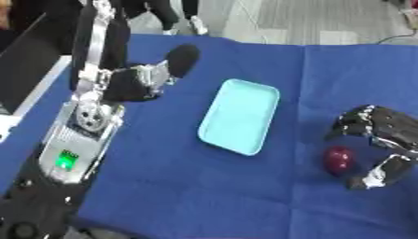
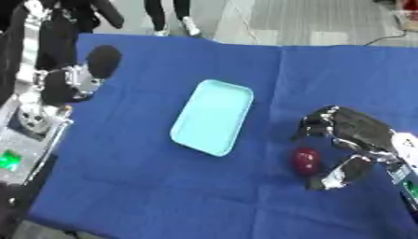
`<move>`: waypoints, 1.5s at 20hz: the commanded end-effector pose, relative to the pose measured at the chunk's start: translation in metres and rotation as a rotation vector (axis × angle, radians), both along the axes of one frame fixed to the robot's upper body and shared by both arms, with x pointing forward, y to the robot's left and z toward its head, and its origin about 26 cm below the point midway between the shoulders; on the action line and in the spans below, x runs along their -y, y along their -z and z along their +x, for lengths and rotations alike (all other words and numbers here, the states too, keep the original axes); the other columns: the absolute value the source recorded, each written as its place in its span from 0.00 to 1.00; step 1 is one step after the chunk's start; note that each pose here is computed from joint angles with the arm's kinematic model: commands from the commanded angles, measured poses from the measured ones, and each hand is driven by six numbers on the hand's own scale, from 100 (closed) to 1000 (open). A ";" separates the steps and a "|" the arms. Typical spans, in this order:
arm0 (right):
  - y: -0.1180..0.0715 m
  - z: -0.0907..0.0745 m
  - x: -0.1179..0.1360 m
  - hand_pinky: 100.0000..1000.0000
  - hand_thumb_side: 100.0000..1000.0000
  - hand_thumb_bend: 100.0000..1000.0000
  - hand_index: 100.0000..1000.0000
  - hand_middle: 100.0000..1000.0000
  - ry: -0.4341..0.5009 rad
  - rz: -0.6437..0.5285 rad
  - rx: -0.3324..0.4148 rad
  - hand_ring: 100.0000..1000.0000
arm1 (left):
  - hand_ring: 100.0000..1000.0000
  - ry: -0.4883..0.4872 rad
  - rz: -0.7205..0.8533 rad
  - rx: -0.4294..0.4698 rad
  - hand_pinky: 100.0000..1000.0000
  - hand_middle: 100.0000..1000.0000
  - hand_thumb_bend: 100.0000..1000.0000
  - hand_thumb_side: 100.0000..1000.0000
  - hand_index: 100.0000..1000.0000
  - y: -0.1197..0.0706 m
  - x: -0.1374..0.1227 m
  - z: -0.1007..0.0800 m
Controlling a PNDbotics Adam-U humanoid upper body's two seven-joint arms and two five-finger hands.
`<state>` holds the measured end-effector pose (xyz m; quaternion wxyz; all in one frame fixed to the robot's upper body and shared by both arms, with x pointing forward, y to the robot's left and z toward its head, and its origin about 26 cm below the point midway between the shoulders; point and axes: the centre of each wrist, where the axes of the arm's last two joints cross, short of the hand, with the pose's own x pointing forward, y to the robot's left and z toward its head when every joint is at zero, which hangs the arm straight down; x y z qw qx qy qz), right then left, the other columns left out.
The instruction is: Pick up objects on the table and place them in the box.
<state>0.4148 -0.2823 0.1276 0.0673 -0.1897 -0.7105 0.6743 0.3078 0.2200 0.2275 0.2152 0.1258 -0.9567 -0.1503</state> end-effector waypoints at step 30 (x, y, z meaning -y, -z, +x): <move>0.022 0.012 0.008 0.00 0.75 0.55 0.61 0.41 0.065 -0.003 0.062 0.23 | 0.40 0.007 0.024 0.031 0.34 0.59 0.51 0.57 0.72 -0.009 -0.002 -0.002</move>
